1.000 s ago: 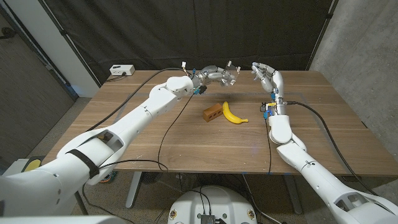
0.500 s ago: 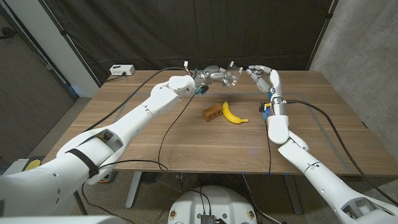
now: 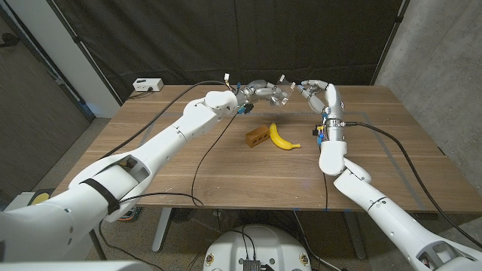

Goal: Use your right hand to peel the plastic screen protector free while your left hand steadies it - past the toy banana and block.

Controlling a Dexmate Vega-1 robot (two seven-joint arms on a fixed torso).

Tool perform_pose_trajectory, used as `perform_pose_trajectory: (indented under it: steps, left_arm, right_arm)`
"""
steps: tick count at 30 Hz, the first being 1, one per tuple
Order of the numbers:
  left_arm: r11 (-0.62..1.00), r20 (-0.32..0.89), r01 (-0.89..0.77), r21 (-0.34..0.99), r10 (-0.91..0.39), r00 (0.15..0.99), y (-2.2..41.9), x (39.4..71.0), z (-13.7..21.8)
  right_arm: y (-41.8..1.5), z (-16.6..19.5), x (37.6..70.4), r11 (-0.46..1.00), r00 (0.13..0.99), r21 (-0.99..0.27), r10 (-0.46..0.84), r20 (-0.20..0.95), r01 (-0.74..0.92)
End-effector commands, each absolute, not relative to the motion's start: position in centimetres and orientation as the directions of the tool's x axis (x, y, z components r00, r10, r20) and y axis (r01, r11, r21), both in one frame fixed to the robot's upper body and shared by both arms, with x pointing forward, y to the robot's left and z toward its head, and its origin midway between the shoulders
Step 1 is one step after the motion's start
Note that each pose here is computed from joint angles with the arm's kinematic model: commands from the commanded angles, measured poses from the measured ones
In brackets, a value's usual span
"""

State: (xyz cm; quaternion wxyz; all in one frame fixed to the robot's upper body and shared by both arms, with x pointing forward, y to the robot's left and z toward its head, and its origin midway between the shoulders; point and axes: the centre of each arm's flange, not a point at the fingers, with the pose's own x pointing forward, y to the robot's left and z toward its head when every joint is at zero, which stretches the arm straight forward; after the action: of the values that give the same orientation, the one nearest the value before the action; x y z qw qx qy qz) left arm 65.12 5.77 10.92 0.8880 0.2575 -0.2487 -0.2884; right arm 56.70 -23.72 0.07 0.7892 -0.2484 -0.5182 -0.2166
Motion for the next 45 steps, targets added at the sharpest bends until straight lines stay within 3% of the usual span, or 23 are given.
perform_pose_trajectory:
  steps: [1, 29, 45]
  left_arm:
    - [0.688, 0.273, 0.396, 0.608, -0.650, 0.710, 5.7, 65.3, 10.8]
    - [0.667, 0.265, 0.422, 0.614, -0.677, 0.686, 5.7, 65.8, 11.2]
    - [0.669, 0.261, 0.432, 0.606, -0.679, 0.686, 6.0, 66.1, 11.2]
  right_arm:
    - [-21.8, 0.7, 56.0, 0.724, 0.330, -0.177, -0.074, 0.941, 0.667]
    - [-20.8, 1.0, 56.9, 0.681, 0.322, -0.187, -0.075, 0.944, 0.708]
    - [-20.5, 0.9, 57.0, 0.667, 0.240, -0.121, -0.090, 0.967, 0.735]
